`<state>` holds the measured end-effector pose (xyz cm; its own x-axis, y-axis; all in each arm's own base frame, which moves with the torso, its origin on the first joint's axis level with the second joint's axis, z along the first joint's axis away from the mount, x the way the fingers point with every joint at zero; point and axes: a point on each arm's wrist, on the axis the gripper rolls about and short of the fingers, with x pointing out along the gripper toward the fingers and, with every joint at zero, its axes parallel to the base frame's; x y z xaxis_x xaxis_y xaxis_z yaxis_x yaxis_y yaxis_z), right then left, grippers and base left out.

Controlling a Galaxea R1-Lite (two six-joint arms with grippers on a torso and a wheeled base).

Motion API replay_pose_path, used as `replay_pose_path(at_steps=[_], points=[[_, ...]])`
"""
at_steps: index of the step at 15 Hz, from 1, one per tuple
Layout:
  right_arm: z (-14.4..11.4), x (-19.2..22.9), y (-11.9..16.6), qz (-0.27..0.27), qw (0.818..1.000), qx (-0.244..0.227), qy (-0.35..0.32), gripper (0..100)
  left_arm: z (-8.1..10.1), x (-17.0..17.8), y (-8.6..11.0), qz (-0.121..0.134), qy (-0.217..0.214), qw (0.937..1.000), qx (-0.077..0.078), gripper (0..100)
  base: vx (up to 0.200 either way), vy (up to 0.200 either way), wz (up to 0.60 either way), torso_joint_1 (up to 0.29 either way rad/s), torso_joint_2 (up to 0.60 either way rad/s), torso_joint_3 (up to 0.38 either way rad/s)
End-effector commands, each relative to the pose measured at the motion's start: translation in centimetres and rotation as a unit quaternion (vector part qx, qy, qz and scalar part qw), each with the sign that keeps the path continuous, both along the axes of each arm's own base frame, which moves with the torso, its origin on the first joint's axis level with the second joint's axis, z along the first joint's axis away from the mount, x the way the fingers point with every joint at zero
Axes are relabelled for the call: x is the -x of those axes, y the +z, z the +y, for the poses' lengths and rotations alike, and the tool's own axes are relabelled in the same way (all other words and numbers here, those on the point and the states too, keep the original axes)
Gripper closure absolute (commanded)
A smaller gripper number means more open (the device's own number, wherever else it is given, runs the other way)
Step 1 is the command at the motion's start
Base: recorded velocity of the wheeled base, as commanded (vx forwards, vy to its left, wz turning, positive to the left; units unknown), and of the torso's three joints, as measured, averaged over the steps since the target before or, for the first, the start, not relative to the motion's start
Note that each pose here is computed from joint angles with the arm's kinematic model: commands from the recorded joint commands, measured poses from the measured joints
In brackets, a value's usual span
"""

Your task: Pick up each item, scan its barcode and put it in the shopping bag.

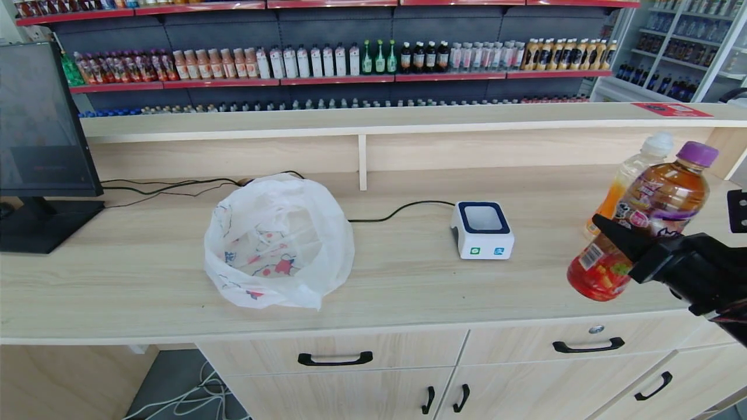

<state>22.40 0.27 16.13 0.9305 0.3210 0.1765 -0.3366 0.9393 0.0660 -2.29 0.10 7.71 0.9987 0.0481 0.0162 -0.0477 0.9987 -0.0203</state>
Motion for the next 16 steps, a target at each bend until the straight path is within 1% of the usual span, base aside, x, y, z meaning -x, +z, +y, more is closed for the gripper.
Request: replay_pose_path(at_steps=[1,3,5,7,10,12,13,15,16], points=[[0.9,5.5,0.2,-0.01,1.0,-0.002,0.021,100,0.0,0.0,0.0,0.0,0.0,1.0,0.0,0,0.0,0.0,0.0,0.0,0.0,0.0],[1.0,7.7,0.5,-0.029,0.999,-0.001,0.029,100,0.0,0.0,0.0,0.0,0.0,1.0,0.0,0,0.0,0.0,0.0,0.0,0.0,0.0],[1.4,9.6,1.3,-0.065,0.997,0.0,0.035,100,0.0,0.0,0.0,0.0,0.0,1.0,0.0,0,0.0,0.0,0.0,0.0,0.0,0.0],[1.8,10.6,1.9,-0.09,0.995,-0.002,0.052,100,0.0,0.0,0.0,0.0,0.0,1.0,0.0,0,0.0,0.0,0.0,0.0,0.0,0.0],[1.7,11.1,1.7,-0.073,0.996,-0.003,0.052,100,0.0,0.0,0.0,0.0,0.0,1.0,0.0,0,0.0,0.0,0.0,0.0,0.0,0.0],[2.3,11.6,1.2,-0.045,0.996,-0.002,0.081,100,0.0,0.0,0.0,0.0,0.0,1.0,0.0,0,0.0,0.0,0.0,0.0,0.0,0.0],[2.3,11.6,1.2,-0.044,0.996,-0.002,0.083,100,0.0,0.0,0.0,0.0,0.0,1.0,0.0,0,0.0,0.0,0.0,0.0,0.0,0.0],[2.4,13.0,0.6,-0.009,0.995,-0.005,0.102,100,0.0,0.0,0.0,0.0,0.0,1.0,0.0,0,0.0,0.0,0.0,0.0,0.0,0.0],[2.3,13.7,0.5,0.0,0.994,-0.013,0.109,100,0.0,0.0,0.0,0.0,0.0,1.0,0.0,0,0.0,0.0,0.0,0.0,0.0,0.0]])
